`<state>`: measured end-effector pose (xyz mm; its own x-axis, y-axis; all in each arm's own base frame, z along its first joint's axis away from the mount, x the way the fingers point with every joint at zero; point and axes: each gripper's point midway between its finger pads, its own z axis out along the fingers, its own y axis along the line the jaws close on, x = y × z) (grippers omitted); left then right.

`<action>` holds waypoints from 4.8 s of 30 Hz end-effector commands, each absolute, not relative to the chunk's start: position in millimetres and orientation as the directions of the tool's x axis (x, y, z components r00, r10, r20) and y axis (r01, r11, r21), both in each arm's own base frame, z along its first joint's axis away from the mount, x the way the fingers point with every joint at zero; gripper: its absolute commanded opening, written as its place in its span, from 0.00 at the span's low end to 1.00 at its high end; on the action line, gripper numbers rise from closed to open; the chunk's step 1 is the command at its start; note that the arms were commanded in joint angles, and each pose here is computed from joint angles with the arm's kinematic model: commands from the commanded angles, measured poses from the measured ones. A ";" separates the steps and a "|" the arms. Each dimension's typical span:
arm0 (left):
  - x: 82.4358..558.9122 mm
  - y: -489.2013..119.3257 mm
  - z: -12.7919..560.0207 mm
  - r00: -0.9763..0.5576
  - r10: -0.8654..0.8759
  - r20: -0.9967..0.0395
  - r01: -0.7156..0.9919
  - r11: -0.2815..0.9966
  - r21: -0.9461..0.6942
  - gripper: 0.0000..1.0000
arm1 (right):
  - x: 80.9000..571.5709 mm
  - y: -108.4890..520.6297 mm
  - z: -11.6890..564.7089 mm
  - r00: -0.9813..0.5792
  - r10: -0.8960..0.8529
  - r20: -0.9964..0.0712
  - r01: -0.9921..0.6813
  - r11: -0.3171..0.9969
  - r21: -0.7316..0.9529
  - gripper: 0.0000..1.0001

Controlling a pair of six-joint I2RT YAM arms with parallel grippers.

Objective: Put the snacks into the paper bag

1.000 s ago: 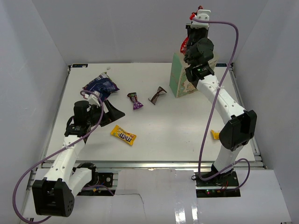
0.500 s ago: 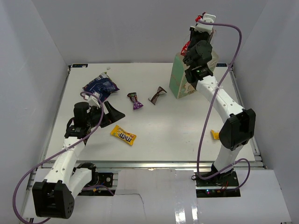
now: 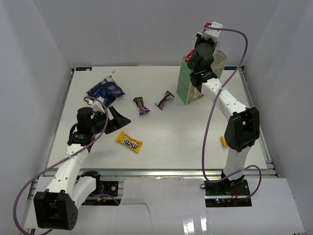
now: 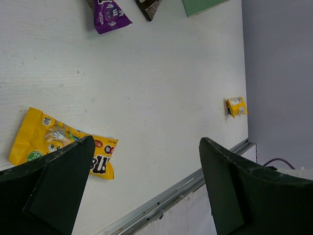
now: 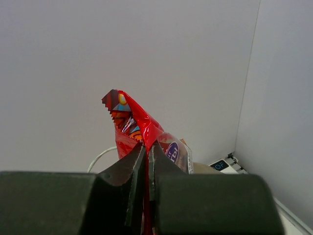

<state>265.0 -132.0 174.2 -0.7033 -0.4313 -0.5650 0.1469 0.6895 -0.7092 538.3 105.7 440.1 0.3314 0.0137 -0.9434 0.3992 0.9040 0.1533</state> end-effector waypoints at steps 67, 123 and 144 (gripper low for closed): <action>257.9 -124.5 31.1 -0.510 -0.855 -0.096 -0.809 0.515 -0.283 0.79 | 233.4 130.3 171.3 -0.317 -0.588 -0.744 -0.921 0.380 0.093 0.95; 513.3 -460.1 419.9 -0.392 -0.672 -0.629 0.606 0.326 -0.726 0.25 | 236.2 70.4 204.8 -0.339 -0.321 -0.884 -0.736 0.676 0.037 0.80; 473.0 -431.3 483.5 -0.181 -0.571 -0.801 0.758 0.437 -0.484 0.89 | 226.8 25.8 160.2 -0.355 -0.679 -0.643 -0.864 0.500 -0.051 0.97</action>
<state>523.1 -468.2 350.6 -0.3939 -0.5396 -0.7440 0.5971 0.4652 -0.6535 237.0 34.6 162.0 -0.4611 -0.5577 -0.6902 -0.7906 0.6113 0.0343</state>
